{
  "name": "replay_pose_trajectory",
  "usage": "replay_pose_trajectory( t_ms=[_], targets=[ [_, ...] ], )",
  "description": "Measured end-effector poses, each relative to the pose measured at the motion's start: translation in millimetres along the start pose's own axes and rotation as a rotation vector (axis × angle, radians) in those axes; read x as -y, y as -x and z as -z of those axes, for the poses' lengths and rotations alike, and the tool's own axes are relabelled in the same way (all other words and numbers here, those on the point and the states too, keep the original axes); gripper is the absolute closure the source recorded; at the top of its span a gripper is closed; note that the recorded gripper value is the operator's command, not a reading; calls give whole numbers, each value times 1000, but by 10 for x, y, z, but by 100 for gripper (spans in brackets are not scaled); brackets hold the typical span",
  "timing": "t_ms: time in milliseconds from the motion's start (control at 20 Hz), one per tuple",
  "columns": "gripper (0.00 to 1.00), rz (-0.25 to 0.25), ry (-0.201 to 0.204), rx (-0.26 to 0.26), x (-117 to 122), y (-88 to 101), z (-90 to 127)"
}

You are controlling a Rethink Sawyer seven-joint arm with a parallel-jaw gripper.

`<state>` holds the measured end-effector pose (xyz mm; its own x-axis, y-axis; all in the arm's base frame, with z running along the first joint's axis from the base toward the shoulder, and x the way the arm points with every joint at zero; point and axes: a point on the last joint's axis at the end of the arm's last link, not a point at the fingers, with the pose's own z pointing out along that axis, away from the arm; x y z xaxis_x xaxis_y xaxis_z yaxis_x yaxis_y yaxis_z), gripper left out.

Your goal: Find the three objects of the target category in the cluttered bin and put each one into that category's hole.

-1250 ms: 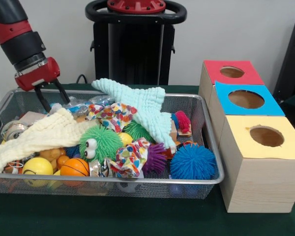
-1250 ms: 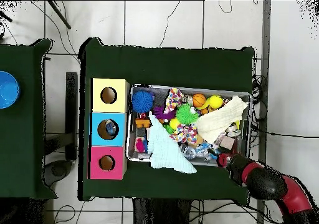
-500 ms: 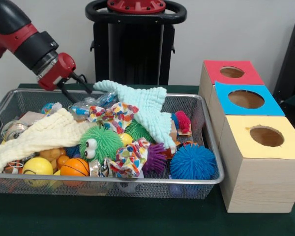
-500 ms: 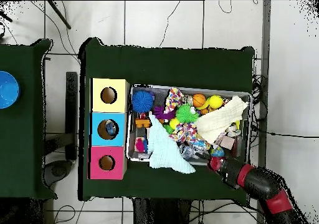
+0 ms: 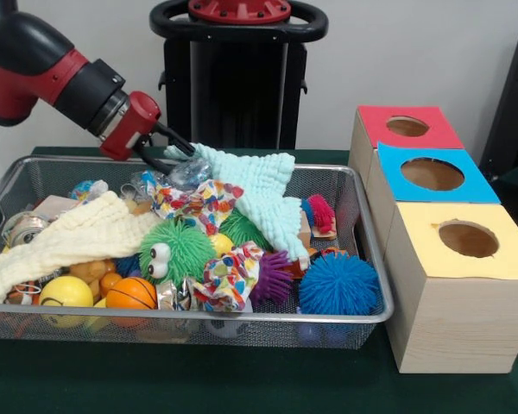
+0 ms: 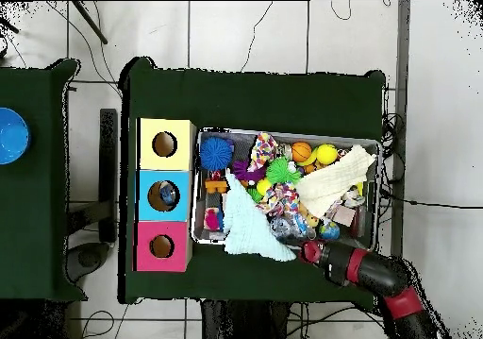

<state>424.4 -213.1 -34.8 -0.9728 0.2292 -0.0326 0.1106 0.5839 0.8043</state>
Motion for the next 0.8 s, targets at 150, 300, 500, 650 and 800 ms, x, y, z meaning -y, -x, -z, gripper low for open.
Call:
replay_pose_trajectory(
  t_ms=[150,300,500,650,800],
  targets=[
    [0,27,-10,-5,9,-27,-32],
    [0,54,-34,-10,33,-63,-63],
    [100,65,-51,11,43,-43,-64],
    [100,68,-56,17,41,-44,-63],
    [100,98,-95,37,37,-48,-52]
  ],
)
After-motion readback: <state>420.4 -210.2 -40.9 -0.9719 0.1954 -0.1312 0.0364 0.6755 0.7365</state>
